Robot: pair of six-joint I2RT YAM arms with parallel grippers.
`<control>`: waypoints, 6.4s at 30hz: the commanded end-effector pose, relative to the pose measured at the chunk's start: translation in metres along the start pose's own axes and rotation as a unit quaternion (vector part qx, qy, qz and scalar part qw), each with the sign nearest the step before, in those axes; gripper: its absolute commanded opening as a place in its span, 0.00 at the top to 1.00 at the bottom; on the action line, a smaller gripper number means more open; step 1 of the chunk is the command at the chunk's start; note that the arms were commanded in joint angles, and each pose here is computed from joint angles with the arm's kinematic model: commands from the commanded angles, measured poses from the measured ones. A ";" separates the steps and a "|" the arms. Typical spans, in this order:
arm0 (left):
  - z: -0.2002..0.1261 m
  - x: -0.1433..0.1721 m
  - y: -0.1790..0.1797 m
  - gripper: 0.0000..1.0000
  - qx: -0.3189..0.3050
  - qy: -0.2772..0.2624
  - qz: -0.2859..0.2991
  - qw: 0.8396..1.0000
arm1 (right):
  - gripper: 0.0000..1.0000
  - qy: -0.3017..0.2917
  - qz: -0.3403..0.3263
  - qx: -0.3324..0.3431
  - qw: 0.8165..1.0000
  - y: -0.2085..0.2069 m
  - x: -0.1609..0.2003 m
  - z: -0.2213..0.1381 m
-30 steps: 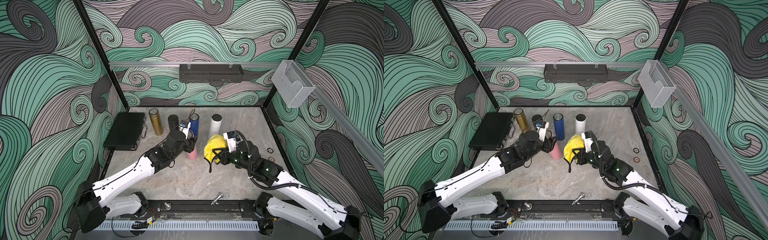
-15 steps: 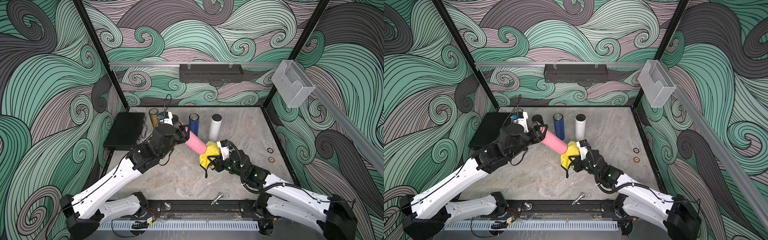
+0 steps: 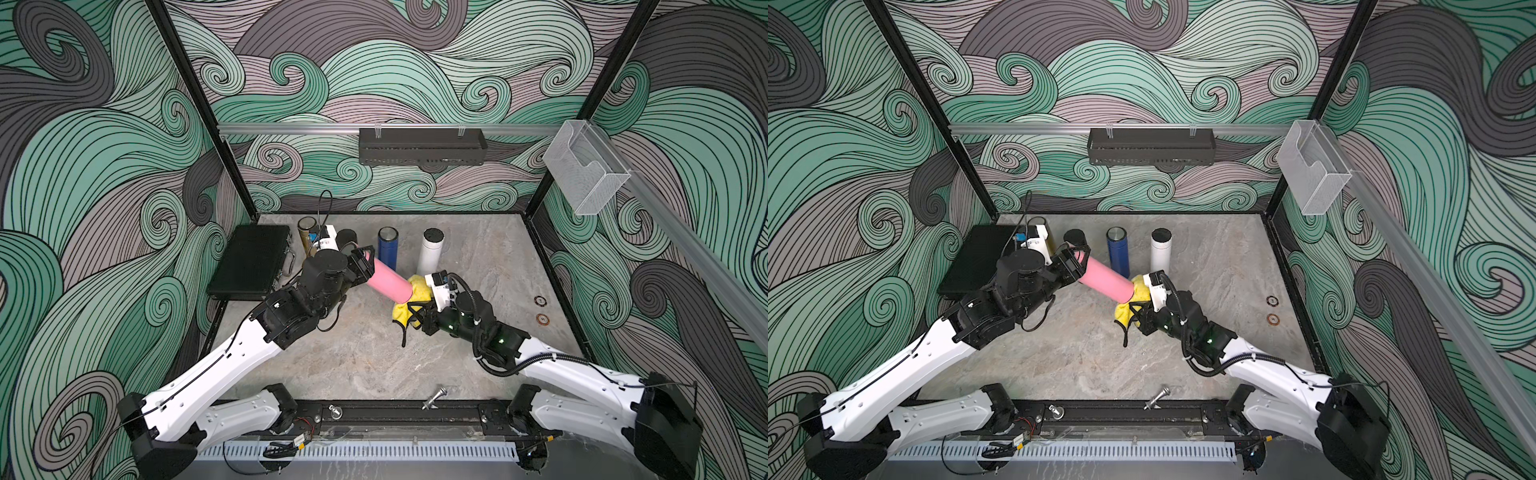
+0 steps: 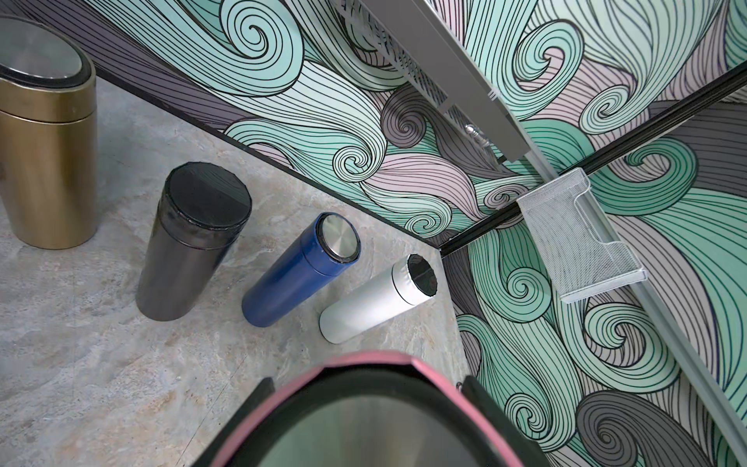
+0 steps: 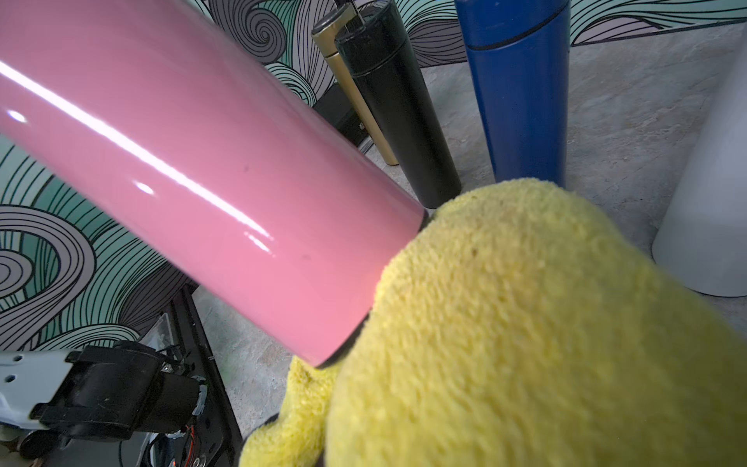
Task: Wipe the surface of the thermos
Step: Wipe the dirt from the surface of the thermos.
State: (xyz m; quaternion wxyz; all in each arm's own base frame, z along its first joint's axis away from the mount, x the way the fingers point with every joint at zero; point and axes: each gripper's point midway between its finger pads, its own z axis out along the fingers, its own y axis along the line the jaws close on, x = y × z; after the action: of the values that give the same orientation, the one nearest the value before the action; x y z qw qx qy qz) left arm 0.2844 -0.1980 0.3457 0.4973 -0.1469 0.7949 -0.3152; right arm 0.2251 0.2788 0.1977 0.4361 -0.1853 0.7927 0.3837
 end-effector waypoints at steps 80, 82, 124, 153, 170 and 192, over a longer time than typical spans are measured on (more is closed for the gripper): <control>0.005 -0.026 0.001 1.00 0.022 -0.041 -0.066 0.997 | 1.00 -0.039 -0.109 0.084 0.990 0.027 -0.003 0.056; 0.003 -0.027 0.002 1.00 0.023 -0.045 -0.064 0.997 | 1.00 -0.047 -0.111 0.094 0.988 0.019 -0.002 0.049; -0.029 0.043 -0.083 1.00 0.339 0.073 0.315 0.884 | 1.00 0.115 0.075 -0.150 0.979 0.046 -0.107 -0.030; 0.014 0.039 -0.076 1.00 0.278 0.076 0.305 0.908 | 1.00 0.237 0.146 -0.053 0.959 -0.003 0.039 -0.047; -0.009 0.007 -0.099 1.00 0.302 0.060 0.133 0.942 | 1.00 0.100 0.138 -0.069 0.983 -0.012 0.017 -0.013; 0.000 0.014 -0.059 1.00 0.237 0.034 0.147 0.960 | 1.00 0.045 0.137 -0.046 0.989 -0.003 0.002 -0.064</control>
State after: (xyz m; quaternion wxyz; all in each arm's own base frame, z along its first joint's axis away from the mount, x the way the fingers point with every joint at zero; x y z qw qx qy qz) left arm 0.2775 -0.2551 0.3483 0.5020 0.1009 0.7549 -0.4097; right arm 0.1872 0.2286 0.2131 0.3254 -0.1262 0.8132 0.4657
